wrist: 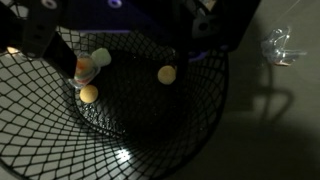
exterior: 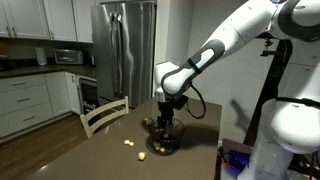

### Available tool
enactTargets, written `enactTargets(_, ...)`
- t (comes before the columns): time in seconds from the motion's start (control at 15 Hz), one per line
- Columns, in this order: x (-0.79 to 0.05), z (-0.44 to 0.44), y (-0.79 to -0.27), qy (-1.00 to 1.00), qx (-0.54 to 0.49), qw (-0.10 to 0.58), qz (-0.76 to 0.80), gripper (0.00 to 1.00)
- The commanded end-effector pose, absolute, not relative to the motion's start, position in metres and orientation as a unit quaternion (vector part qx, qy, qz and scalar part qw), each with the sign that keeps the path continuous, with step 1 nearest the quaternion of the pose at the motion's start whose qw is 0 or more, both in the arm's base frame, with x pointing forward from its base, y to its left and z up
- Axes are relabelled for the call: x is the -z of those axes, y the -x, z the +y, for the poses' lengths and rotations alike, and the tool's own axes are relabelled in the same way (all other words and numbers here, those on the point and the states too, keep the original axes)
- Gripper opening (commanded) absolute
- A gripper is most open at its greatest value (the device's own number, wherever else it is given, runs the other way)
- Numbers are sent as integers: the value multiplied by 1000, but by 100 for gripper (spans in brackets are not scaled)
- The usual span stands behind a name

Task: Remove a thing from the basket and put it on the table

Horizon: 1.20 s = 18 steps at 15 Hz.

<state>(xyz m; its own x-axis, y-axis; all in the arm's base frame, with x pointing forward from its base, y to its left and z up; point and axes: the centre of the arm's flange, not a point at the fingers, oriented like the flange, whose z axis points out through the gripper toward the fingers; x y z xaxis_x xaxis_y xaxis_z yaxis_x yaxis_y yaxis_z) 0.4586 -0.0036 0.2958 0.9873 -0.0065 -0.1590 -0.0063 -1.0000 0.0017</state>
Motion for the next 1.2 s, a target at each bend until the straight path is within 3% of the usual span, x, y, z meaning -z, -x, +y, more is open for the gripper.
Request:
enactTargets(0.0, -276, -7, -469, -997, 75, -7, -1, 100)
enactTargets(1.13, -238, -14, -481, -996, 80, 31, -4, 100)
